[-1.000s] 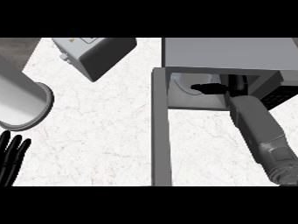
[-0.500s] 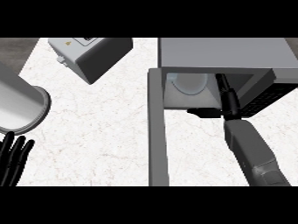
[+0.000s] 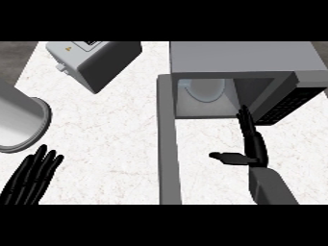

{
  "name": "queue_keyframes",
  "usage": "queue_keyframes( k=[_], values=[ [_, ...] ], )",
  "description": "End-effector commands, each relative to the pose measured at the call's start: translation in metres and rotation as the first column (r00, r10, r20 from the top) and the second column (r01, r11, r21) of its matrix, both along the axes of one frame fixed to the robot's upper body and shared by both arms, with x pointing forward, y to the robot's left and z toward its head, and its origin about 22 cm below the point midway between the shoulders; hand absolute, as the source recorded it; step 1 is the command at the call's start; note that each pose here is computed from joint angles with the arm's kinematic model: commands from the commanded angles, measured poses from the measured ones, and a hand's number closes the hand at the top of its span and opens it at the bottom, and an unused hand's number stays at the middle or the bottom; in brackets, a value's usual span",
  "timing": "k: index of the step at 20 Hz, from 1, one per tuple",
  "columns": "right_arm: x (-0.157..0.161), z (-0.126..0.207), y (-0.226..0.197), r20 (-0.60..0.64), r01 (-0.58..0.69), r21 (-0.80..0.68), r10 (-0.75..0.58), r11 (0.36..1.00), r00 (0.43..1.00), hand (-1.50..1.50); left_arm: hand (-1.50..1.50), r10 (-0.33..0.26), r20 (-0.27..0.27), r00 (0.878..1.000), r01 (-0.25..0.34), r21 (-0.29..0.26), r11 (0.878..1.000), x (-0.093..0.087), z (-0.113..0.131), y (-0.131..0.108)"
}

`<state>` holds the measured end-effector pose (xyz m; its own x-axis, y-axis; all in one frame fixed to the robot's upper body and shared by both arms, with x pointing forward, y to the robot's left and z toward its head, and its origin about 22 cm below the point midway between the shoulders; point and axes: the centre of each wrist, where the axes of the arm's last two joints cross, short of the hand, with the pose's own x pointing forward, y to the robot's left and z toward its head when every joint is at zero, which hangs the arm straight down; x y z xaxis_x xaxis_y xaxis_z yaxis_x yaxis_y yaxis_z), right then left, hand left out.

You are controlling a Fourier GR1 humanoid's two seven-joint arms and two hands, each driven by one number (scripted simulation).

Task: Pick up the milk, place it into the microwave and close the microwave

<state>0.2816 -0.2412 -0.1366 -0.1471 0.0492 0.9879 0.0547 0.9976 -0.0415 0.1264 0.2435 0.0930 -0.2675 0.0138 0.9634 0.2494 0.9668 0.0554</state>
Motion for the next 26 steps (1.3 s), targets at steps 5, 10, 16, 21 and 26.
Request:
queue_keyframes(
  k=[5,10,16,21,26],
  values=[
    [-0.081,-0.029,-0.003,0.027,-0.025,0.115,0.022,0.993,0.999,-1.5,1.5,-0.142,0.001,0.99,0.141,0.103,0.985,0.014,0.001,-0.009],
    [-0.107,-0.02,-0.037,0.065,-0.018,0.121,0.011,0.992,0.998,-1.5,1.5,-0.211,-0.033,0.977,0.212,0.064,0.975,0.044,-0.009,-0.046],
    [-0.147,-0.01,-0.047,0.073,-0.023,0.132,0.013,0.991,0.997,-1.5,1.5,-0.298,-0.05,0.953,0.301,0.118,0.946,0.062,-0.012,-0.047],
    [-0.163,0.008,-0.071,0.064,-0.025,0.115,0.017,0.993,0.998,-1.5,1.5,-0.418,-0.121,0.901,0.434,0.201,0.878,0.089,-0.029,-0.086],
    [-0.189,0.022,-0.07,0.099,-0.009,0.09,0.0,0.996,0.995,-1.5,1.5,-0.512,-0.211,0.833,0.55,0.209,0.809,0.091,-0.049,-0.12]
  ],
)
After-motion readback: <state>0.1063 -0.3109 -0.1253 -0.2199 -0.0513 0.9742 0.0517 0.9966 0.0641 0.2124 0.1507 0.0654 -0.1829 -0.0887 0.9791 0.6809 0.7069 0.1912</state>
